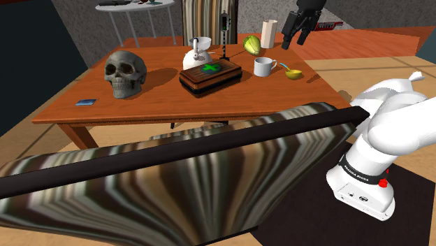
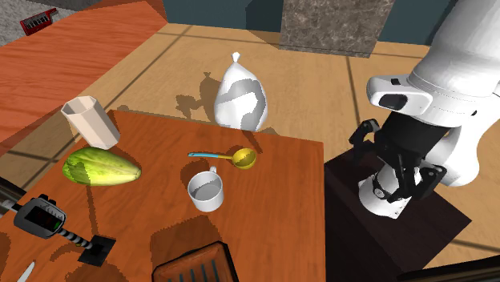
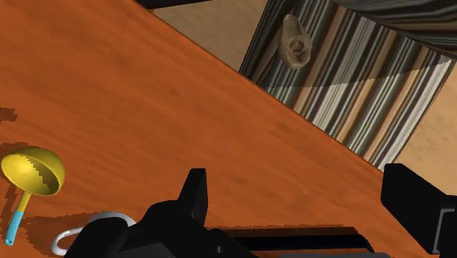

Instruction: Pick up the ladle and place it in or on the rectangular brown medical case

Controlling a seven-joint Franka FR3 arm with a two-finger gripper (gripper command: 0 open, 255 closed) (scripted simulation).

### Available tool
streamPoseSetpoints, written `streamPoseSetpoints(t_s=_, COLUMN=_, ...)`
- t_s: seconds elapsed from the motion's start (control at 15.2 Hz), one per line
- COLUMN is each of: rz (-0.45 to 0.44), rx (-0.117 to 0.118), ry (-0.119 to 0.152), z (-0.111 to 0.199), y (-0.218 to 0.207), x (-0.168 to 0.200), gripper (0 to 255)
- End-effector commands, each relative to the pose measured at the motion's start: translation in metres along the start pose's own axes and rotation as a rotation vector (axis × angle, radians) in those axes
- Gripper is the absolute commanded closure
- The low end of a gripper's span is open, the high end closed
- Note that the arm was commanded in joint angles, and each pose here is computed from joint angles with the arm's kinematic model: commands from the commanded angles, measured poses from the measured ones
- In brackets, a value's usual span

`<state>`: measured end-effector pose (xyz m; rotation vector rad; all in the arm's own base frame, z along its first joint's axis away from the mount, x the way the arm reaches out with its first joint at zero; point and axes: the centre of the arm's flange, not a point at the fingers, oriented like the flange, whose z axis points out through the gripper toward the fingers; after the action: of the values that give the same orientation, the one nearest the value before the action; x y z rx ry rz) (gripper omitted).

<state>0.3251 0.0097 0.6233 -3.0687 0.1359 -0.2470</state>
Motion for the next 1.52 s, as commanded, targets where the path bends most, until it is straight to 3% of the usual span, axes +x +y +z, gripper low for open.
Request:
streamPoseSetpoints(t_s=0.0, rz=0.0, rx=0.0, ry=0.0, z=0.0, y=0.0, x=0.0, gripper=0)
streamPoseSetpoints(t_s=0.73, rz=0.204, rx=0.023, ry=-0.045, z=0.063, y=0.11, x=0.083, gripper=0)
streamPoseSetpoints(t_s=1.45, rz=0.409, rx=0.047, ry=-0.091, z=0.132, y=0.234, x=0.139, gripper=0)
